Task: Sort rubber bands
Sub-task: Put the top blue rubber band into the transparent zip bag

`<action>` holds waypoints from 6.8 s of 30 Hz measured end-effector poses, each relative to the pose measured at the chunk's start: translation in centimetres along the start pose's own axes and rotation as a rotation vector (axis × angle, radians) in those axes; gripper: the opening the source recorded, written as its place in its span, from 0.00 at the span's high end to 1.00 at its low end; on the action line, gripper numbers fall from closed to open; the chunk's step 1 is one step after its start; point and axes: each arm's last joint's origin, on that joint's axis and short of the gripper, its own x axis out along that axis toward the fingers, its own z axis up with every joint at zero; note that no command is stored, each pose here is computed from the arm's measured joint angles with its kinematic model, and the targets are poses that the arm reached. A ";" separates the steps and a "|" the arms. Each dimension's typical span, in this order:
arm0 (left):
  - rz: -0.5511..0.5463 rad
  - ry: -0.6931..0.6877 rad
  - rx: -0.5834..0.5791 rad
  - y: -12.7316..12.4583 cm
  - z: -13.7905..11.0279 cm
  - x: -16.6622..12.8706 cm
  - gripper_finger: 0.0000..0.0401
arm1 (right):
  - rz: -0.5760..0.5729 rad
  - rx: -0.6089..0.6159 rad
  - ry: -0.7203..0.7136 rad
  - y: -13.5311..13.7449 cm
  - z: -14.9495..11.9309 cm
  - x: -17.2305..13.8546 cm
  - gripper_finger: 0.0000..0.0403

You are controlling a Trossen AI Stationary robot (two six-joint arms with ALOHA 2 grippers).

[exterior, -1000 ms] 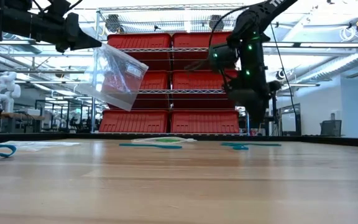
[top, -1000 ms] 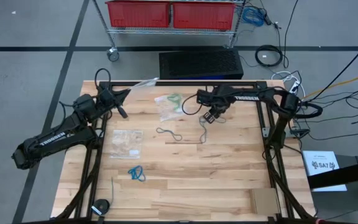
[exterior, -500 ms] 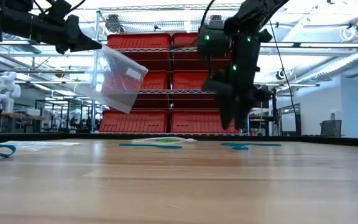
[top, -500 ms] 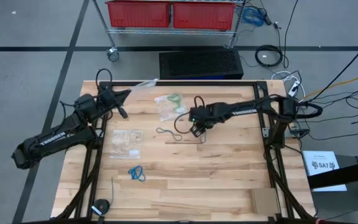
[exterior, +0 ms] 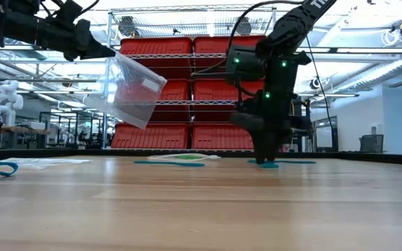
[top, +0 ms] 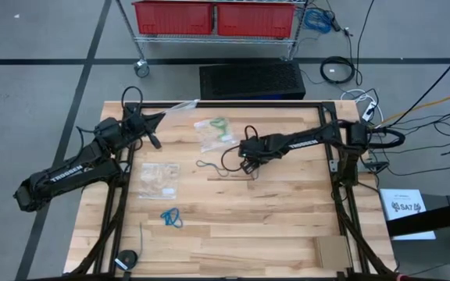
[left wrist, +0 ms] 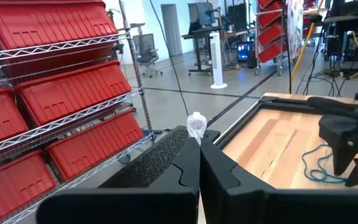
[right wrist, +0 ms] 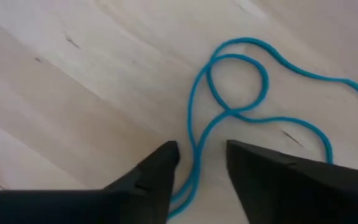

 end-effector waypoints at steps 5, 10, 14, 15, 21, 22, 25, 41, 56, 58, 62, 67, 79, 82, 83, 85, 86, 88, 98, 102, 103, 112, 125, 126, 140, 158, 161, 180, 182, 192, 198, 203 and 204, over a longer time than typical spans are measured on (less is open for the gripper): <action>0.000 0.001 0.000 0.0 0.0 0.0 1.00 | -0.005 -0.061 -0.041 0.6 -0.2 0.2 0.95; 0.000 0.001 0.000 0.0 0.0 0.0 1.00 | 0.011 -0.101 -0.047 1.0 0.0 -0.3 0.99; 0.000 0.001 0.000 0.0 0.0 0.0 1.00 | 0.071 -0.134 -0.076 1.9 0.4 -1.7 1.00; 0.000 0.000 0.000 0.0 0.0 0.0 1.00 | 0.107 -0.141 -0.091 2.2 0.7 -2.3 1.00; -0.004 0.003 0.000 0.0 0.0 0.2 1.00 | 0.175 -0.195 -0.191 3.3 2.2 -5.3 1.00; -0.004 0.008 0.000 0.0 -0.1 0.3 1.00 | 0.185 -0.212 -0.208 3.6 2.5 -5.7 1.00; -0.005 0.013 0.000 -0.1 -0.2 0.5 1.00 | 0.232 -0.247 -0.298 4.7 3.6 -7.4 1.00; -0.118 0.025 -0.001 -0.5 -0.8 2.3 1.00 | 0.218 -0.471 -0.770 6.2 10.6 -18.3 1.00; -0.269 -0.068 -0.048 -1.1 -0.1 2.8 1.00 | 0.187 -0.526 -1.053 4.9 14.1 -22.7 1.00; -0.285 -0.084 -0.048 -1.3 0.1 2.8 1.00 | 0.183 -0.525 -1.060 4.9 14.2 -22.7 1.00; -0.311 -0.110 -0.047 -1.8 0.2 3.1 1.00 | 0.183 -0.527 -1.082 4.9 14.4 -22.7 1.00; -0.305 -0.119 -0.049 -2.1 0.2 3.5 1.00 | 0.185 -0.529 -1.084 5.0 14.4 -22.8 1.00; -0.298 -0.134 -0.073 -2.2 0.3 3.9 1.00 | 0.186 -0.538 -1.072 5.2 14.3 -22.4 1.00; -0.297 -0.135 -0.074 -2.1 0.3 3.9 1.00 | 0.176 -0.559 -1.053 5.8 14.4 -21.4 1.00; -0.297 -0.135 -0.074 -2.1 0.3 3.9 1.00 | 0.173 -0.568 -1.043 6.0 14.5 -21.0 1.00; -0.297 -0.135 -0.074 -2.1 0.3 3.9 1.00 | 0.180 -0.588 -1.018 6.4 14.6 -19.9 1.00; -0.297 -0.135 -0.074 -2.1 0.3 3.9 1.00 | 0.185 -0.597 -1.006 6.6 14.6 -19.5 1.00; -0.297 -0.135 -0.074 -2.1 0.3 3.9 1.00 | 0.182 -0.603 -0.994 6.8 14.6 -19.0 1.00; -0.296 -0.134 -0.074 -2.1 0.3 3.9 1.00 | 0.194 -0.627 -0.881 6.6 13.9 -18.1 1.00; -0.297 -0.133 -0.074 -2.1 0.3 3.9 1.00 | 0.187 -0.632 -0.854 6.6 13.8 -17.9 1.00; -0.297 -0.133 -0.074 -2.1 0.3 3.9 1.00 | 0.186 -0.632 -0.852 6.5 13.8 -17.8 1.00; -0.297 -0.133 -0.073 -2.1 0.3 3.9 1.00 | 0.199 -0.661 -0.789 6.2 13.6 -17.3 1.00; -0.296 -0.138 -0.073 -2.1 0.4 3.9 1.00 | 0.296 -0.679 -0.754 5.6 14.1 -17.0 0.82; -0.296 -0.137 -0.073 -2.1 0.4 3.9 1.00 | 0.295 -0.681 -0.749 5.5 14.1 -17.0 0.80; -0.287 -0.118 -0.072 -2.1 0.2 4.0 1.00 | 0.281 -0.693 -0.748 4.1 13.3 -19.6 0.69; -0.238 -0.089 -0.024 -2.0 -0.1 4.1 1.00 | 0.495 -0.596 -0.381 6.7 5.5 -4.8 0.69; -0.236 -0.098 -0.024 -2.0 0.0 4.1 1.00 | 0.444 -0.599 -0.372 8.1 5.0 -2.4 0.69; -0.235 -0.100 -0.017 -2.0 0.0 4.1 1.00 | 0.416 -0.529 -0.314 11.1 6.4 4.5 0.94; -0.235 -0.100 -0.017 -2.0 0.0 4.1 1.00 | 0.412 -0.549 -0.314 11.1 6.4 4.6 0.98; -0.236 -0.099 -0.018 -2.0 0.0 4.1 1.00 | 0.450 -0.580 -0.321 10.6 6.6 1.6 1.00; -0.236 -0.099 -0.018 -2.0 0.0 4.1 1.00 | 0.502 -0.601 -0.448 10.1 7.7 -4.0 1.00; -0.236 -0.100 -0.018 -2.0 0.0 4.1 1.00 | 0.534 -0.609 -0.551 9.8 8.2 -7.0 1.00; -0.237 -0.100 -0.018 -2.0 0.0 4.1 1.00 | 0.542 -0.614 -0.580 9.7 8.3 -7.8 1.00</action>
